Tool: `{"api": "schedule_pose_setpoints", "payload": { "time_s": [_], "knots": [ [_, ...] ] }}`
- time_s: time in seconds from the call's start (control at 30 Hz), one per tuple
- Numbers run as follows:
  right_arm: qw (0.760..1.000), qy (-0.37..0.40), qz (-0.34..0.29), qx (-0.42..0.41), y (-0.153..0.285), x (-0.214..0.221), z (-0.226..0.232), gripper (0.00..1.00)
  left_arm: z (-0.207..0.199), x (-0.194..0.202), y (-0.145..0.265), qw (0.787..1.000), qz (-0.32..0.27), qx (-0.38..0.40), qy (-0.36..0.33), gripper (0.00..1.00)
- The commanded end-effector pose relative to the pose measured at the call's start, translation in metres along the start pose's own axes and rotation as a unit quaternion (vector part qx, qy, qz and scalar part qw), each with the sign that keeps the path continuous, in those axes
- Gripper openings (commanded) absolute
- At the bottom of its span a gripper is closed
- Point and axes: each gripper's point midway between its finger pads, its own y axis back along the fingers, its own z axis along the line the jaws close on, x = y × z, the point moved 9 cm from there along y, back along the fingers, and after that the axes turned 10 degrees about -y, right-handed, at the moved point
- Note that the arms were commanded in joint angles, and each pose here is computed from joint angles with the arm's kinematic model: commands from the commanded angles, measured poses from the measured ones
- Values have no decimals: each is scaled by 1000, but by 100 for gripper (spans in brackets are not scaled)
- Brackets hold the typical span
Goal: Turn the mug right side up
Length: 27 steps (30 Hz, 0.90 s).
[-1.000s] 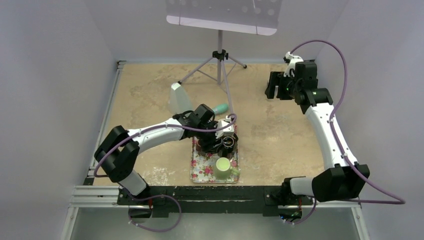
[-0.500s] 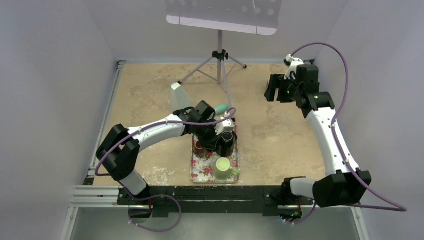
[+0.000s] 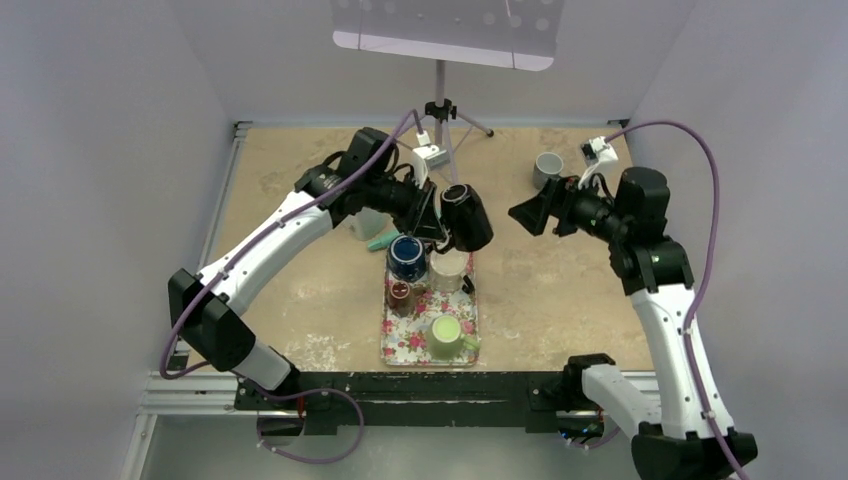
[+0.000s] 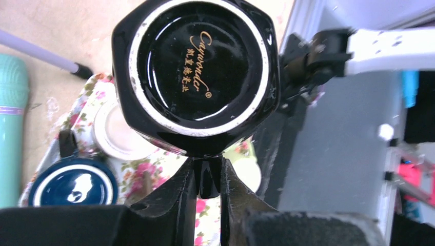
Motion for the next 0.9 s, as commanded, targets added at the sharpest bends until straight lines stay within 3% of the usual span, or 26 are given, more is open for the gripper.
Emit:
{"api": "schedule_pose_setpoints", "payload": {
  "time_s": [0.0,0.27,0.7,0.8,0.87],
  "knots": [
    [984,-43,0,-171,14,18,31,87,-19,-53,25,994,-96,45,26,0],
    [962,-118,-17,-246,15,45,32,85,-20,-78,20,986,-128,76,74,0],
    [934,-162,-90,-304,3,22,39,80,-34,-84,7,976,-131,144,98,0],
    [925,-169,-106,-323,-1,12,42,74,-35,-81,2,973,-129,155,109,0],
    [919,-169,-117,-336,-2,5,47,62,-37,-79,-2,973,-126,159,109,0]
  ]
}}
